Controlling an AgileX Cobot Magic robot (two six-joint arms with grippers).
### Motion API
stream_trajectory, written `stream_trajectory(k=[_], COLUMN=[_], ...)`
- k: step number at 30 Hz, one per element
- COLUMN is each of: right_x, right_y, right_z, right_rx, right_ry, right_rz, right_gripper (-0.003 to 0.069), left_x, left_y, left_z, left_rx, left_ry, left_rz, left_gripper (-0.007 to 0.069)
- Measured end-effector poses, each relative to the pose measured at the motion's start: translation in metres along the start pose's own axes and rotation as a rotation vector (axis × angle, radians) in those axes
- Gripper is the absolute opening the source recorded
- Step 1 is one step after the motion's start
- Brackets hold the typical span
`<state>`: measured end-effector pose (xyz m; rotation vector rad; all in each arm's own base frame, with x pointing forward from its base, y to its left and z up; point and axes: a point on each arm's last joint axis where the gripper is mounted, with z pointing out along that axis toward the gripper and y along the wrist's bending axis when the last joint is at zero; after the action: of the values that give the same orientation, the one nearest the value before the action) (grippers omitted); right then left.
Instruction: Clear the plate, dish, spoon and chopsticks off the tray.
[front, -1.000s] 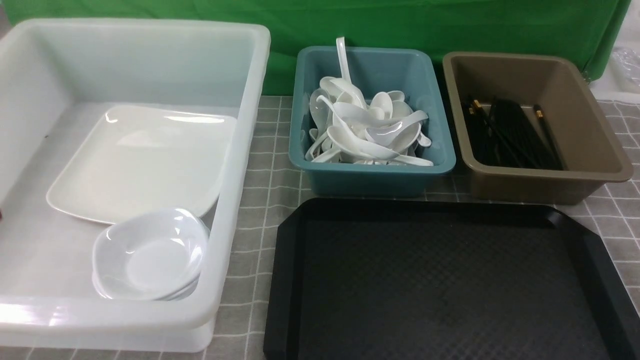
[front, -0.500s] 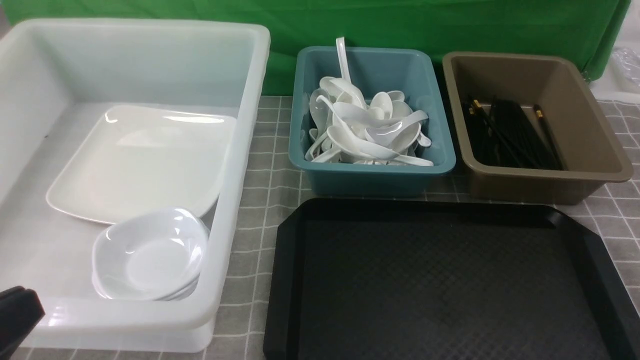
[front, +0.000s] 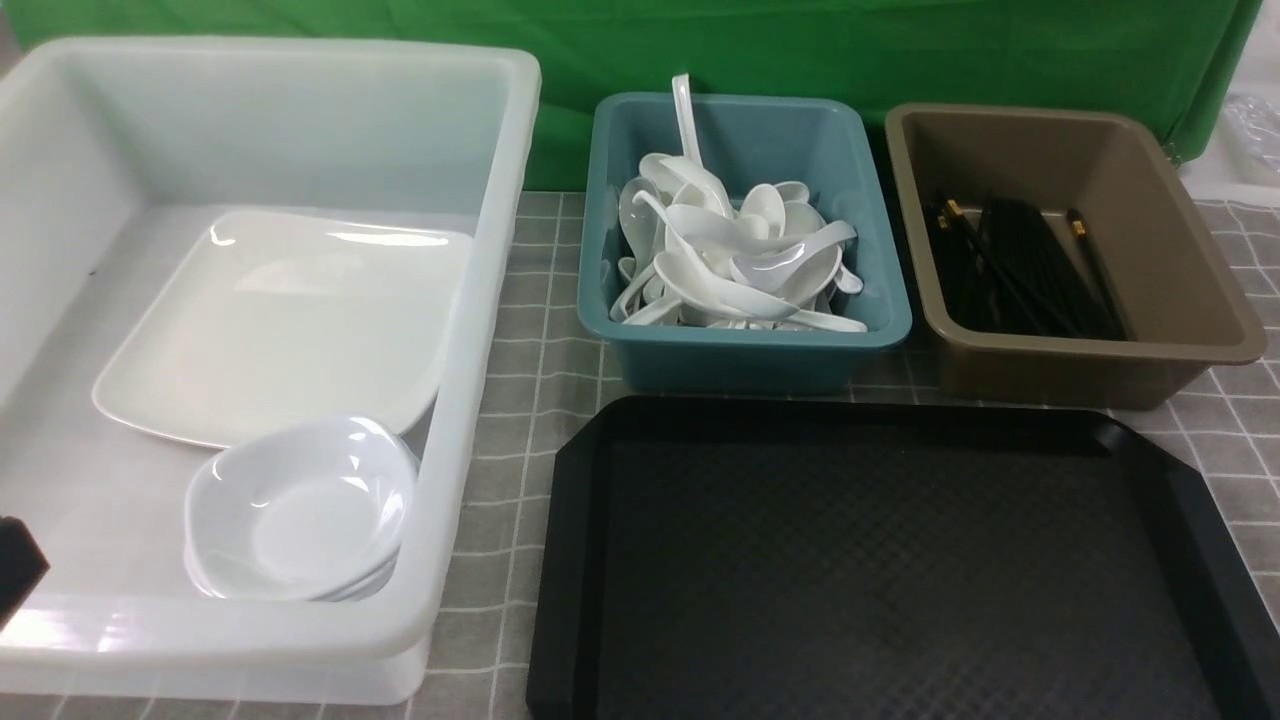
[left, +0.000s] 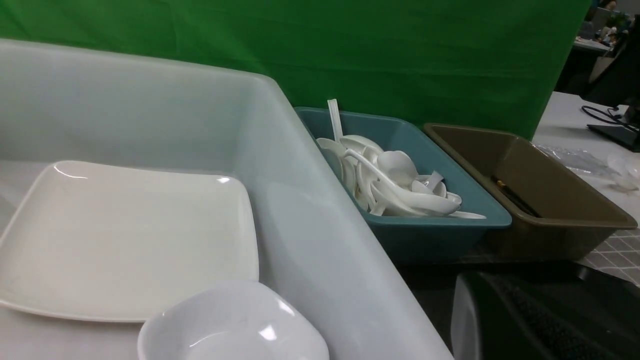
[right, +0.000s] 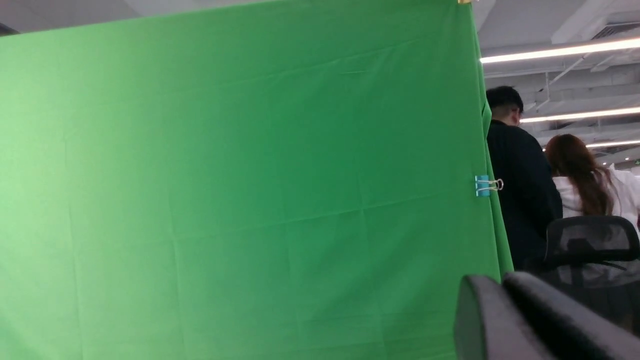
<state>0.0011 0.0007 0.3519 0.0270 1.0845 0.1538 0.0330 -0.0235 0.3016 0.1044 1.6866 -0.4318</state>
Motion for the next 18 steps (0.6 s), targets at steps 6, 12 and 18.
stream_trajectory(k=[6,12,18], right_x=[0.000,0.000,0.000], right_y=[0.000,0.000,0.000], right_z=[0.000,0.000,0.000], right_rx=[0.000,0.000,0.000], right_ry=[0.000,0.001,0.001], right_rz=[0.000,0.000,0.000], right_gripper=[0.0096,0.0110,0.0125], left_x=[0.000,-0.001,0.014], left_y=[0.000,0.002,0.016], left_z=[0.000,0.000,0.008], left_rx=[0.000,-0.023,-0.132], left_ry=[0.000,-0.009,-0.001], left_rz=[0.000,0.043,0.190], left_gripper=[0.0011,0.0011,0.0011])
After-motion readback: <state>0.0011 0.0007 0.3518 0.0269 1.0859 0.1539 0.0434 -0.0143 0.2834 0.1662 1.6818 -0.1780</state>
